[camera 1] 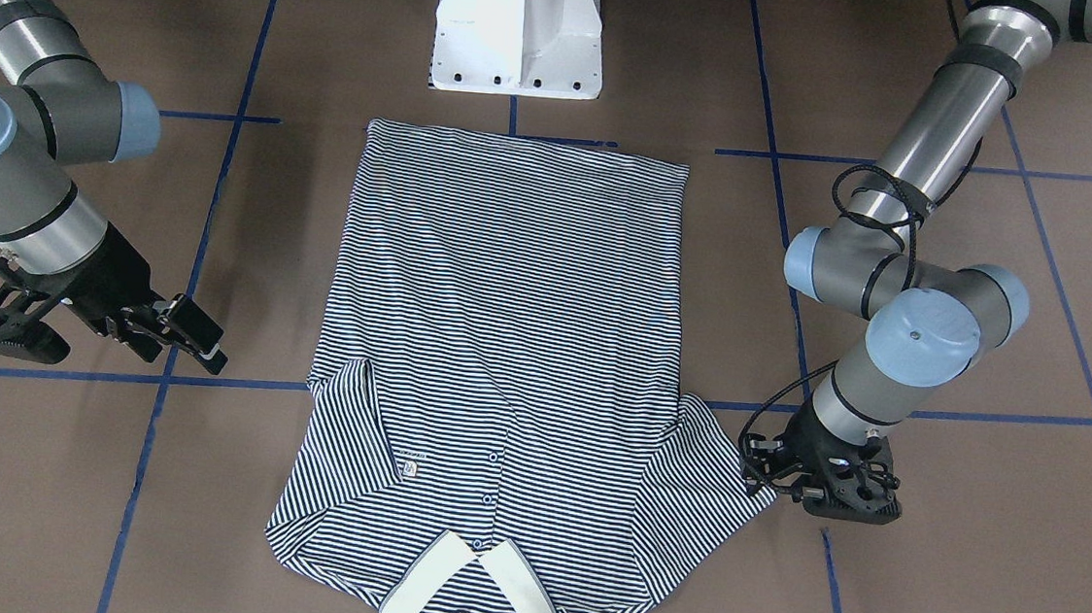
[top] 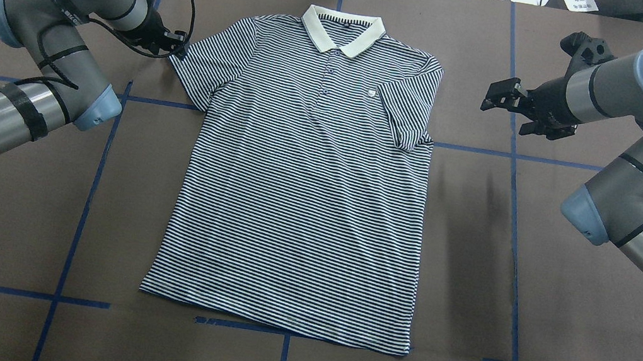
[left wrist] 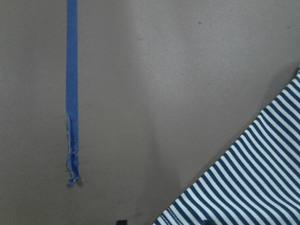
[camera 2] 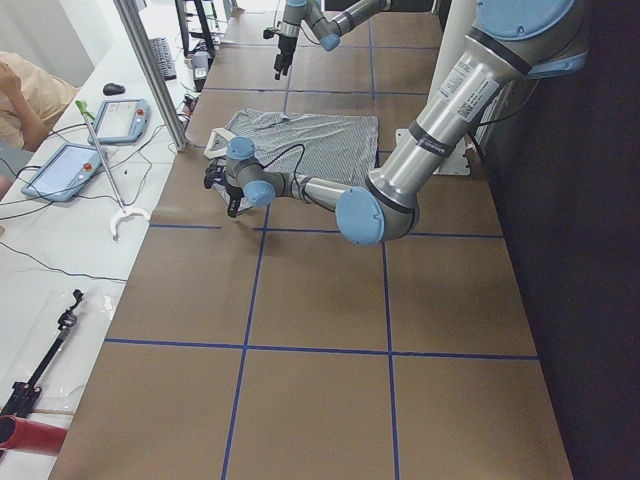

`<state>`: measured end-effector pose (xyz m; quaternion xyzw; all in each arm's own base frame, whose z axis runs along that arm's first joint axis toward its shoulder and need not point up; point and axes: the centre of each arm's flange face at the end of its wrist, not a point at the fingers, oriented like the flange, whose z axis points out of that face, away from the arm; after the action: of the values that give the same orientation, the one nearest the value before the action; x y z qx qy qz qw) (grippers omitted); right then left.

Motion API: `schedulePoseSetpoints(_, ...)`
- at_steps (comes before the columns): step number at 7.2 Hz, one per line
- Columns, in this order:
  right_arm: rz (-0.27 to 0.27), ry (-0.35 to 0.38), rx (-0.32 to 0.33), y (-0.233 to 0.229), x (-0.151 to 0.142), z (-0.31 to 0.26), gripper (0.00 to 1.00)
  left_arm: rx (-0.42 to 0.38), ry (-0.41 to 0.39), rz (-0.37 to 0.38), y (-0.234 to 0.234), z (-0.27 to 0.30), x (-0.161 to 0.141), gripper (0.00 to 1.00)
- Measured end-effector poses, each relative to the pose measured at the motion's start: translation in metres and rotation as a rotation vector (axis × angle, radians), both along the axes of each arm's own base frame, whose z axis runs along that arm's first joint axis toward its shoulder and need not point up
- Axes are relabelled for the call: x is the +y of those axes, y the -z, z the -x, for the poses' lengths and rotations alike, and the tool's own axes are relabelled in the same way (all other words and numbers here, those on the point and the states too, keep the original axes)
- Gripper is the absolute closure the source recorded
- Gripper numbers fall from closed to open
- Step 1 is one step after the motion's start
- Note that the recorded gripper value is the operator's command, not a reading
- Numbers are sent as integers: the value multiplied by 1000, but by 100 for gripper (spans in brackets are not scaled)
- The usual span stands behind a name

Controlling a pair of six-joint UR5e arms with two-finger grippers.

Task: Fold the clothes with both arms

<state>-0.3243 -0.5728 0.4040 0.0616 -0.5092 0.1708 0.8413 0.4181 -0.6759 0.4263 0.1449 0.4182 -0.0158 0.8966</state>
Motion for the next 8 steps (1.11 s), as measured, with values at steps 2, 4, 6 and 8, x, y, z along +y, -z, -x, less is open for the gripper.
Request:
schedulePoseSetpoints(2, -6, 3, 3, -1, 0, -1, 0, -1, 0, 0, 0, -1, 0, 60)
schedulePoseSetpoints(4, -7, 2, 3, -1, -1, -3, 0, 1, -3, -2, 1, -3, 0, 100)
schedulePoseSetpoints(6, -6, 2, 2, 0, -1, -3, 0, 1, -6, -3, 3, -6, 2, 100)
schedulePoseSetpoints(8, -8, 2, 0, 1, -2, -3, 0, 28, -3, -27, 31, -10, -1, 100)
